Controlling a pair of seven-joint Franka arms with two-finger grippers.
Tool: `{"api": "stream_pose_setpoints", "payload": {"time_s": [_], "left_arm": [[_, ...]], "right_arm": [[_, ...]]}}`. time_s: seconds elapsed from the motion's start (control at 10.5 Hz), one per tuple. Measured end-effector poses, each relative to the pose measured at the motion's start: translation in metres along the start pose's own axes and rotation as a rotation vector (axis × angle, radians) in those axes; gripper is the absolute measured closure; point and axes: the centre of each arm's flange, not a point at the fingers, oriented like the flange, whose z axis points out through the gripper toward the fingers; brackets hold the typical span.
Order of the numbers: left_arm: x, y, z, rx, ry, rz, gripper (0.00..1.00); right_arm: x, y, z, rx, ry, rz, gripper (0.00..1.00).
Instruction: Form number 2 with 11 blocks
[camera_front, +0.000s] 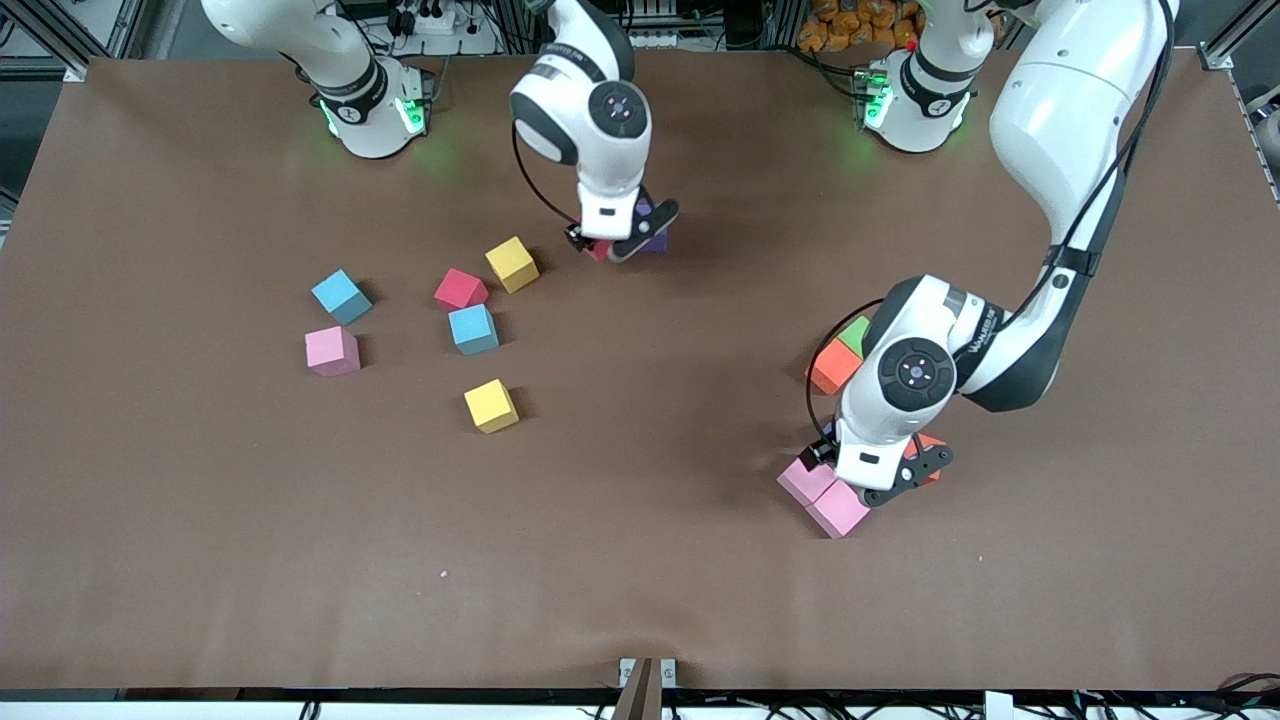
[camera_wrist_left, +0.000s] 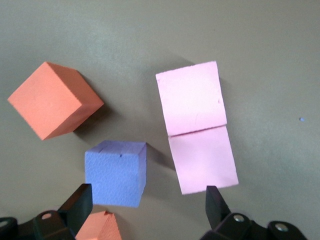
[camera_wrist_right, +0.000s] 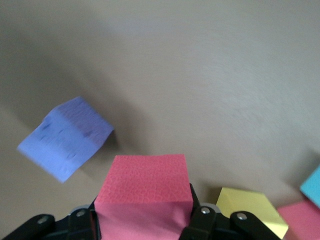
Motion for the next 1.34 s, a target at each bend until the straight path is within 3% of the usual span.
{"api": "stream_pose_setpoints", "payload": {"time_s": [0.38, 0.57, 0.76, 1.34], "left_arm": [[0.007, 0.012, 0.009, -0.049, 0.011, -0.005, 0.00], [0.011, 0.018, 0.026, -0.069, 0.004, -0.010, 0.00], [0.011, 0.021, 0.035, -0.086, 0.004, -0.010, 0.00], [0.007, 0.029, 0.049, -0.109, 0.007, -0.002, 0.00]], "right_arm": [[-0.012, -0.012, 0.002, -0.049, -0.004, -0.398, 0.39], [-0.016, -0.024, 0.010, -0.063, 0.001, -0.535, 0.39], [-0.024, -0.037, 0.025, -0.087, 0.010, -0.615, 0.39], [-0.029, -0.060, 0.064, -0.090, 0.017, -0.682, 0.41]]}}
